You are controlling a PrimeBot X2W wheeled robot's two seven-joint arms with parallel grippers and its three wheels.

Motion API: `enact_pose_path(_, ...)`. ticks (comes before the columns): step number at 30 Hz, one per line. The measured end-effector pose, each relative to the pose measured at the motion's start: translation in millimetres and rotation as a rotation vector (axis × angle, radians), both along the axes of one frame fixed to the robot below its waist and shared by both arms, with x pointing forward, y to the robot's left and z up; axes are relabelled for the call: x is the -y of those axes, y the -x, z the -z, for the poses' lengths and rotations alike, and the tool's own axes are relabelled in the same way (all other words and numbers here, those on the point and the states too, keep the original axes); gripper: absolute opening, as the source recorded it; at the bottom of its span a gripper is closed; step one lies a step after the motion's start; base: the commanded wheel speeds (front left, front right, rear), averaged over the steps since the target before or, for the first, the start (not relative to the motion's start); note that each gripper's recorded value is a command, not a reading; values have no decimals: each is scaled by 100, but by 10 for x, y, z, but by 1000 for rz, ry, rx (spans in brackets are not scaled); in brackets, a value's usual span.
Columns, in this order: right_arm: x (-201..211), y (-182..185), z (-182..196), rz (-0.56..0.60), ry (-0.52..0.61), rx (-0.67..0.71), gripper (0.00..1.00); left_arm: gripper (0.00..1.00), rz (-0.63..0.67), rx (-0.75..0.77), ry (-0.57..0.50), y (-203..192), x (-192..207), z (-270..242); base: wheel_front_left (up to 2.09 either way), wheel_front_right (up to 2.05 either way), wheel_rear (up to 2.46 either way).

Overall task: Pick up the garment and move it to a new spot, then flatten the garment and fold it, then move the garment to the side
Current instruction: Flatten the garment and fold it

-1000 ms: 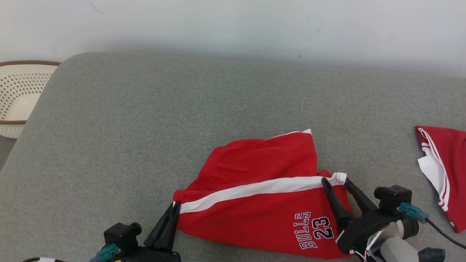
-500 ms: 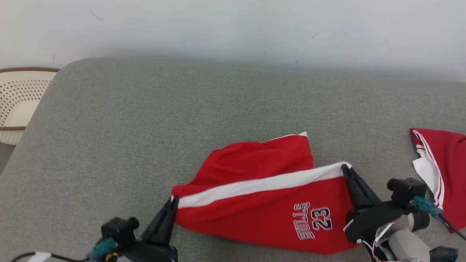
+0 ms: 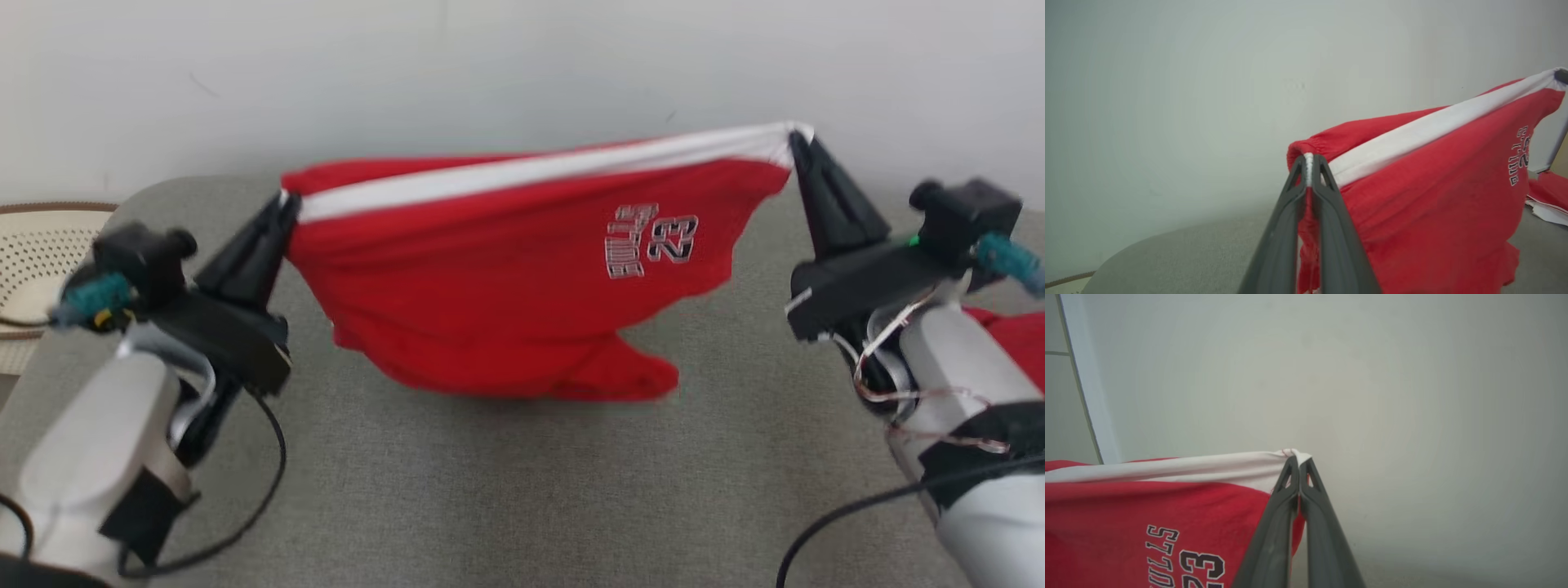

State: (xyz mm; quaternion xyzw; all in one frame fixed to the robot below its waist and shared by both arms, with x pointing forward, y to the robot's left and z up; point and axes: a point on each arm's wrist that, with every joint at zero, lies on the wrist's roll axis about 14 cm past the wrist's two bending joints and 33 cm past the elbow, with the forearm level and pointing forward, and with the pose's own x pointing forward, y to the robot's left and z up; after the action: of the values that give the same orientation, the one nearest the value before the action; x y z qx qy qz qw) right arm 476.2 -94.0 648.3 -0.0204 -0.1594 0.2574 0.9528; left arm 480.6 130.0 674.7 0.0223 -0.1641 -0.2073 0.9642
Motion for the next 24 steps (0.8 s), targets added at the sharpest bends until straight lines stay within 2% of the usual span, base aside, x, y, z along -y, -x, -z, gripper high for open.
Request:
enact_pose_path(3, 23, -38, -342, 9, 16, 79, 0, 0, 13, 51, -33, -62, 43, -309, 0, 0, 0)
enact_pose_path(13, 123, -316, -953, 60, 85, 216, 0, 0, 40, 163, -101, -322, 194, -956, 0, 0, 0)
enact_pose_path(17, 232, -658, -1240, 113, 108, 283, 0, 0, 38, 257, -139, -630, 297, -1261, 0, 0, 0)
enact_pose_path(24, 438, -1326, -1345, 217, 159, 320, 0, 0, 45, 303, -198, -1204, 552, -1177, 0, 0, 0)
